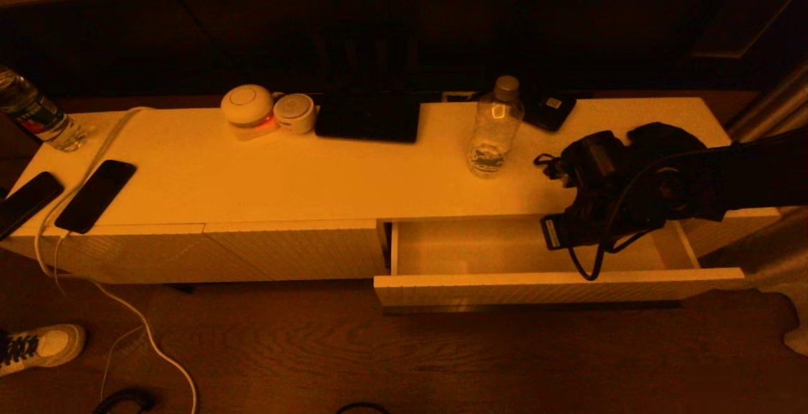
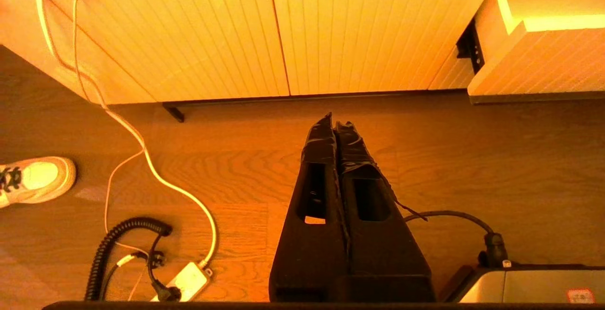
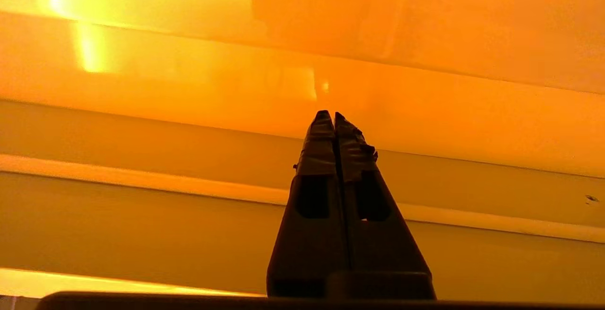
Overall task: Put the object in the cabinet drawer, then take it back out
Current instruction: Open the drawer
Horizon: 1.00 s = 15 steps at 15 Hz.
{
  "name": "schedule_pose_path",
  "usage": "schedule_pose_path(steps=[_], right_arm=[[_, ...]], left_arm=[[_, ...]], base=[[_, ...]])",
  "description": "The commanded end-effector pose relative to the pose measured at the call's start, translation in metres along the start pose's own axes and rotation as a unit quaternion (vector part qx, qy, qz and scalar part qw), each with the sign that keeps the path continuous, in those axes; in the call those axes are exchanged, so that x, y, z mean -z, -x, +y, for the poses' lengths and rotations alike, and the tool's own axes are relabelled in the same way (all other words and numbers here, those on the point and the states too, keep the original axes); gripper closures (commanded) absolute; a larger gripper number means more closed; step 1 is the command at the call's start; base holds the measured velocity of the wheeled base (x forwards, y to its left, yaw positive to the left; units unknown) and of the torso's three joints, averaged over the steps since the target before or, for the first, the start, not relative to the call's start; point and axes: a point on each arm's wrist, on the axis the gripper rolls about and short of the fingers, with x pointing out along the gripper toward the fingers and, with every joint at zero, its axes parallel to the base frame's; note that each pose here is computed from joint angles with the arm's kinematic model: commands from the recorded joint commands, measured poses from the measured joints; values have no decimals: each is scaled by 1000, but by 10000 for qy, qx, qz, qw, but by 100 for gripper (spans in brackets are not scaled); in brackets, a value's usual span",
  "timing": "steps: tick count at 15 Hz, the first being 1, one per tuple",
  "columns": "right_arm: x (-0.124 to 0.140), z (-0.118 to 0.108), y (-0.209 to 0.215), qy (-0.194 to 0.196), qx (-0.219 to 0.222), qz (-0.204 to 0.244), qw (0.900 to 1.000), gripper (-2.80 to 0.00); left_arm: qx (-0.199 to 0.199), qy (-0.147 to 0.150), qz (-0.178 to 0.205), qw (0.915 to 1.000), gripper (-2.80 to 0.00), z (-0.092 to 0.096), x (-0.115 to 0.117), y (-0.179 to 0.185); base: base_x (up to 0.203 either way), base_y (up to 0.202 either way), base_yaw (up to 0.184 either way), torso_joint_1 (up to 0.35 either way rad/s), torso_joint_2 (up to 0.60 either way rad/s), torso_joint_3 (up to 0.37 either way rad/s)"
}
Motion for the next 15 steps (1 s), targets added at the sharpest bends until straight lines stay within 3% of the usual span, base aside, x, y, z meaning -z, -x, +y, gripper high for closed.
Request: schedule_pose_path(steps=[1,7,15], right_arm=[[4,-1,-4,5,21,96,10000,0],[22,5,1,192,34,754,9970,0],[50,15,5,-106,100,1431,9896,0]], left_arm=[[-2,-1,0,10000,0,0,0,0],[-2,-1,0,10000,0,0,0,0],[-2,-1,0,10000,0,0,0,0]], base=[[0,0,0,0,0,0],[0,0,0,0,0,0],[0,0,0,0,0,0]])
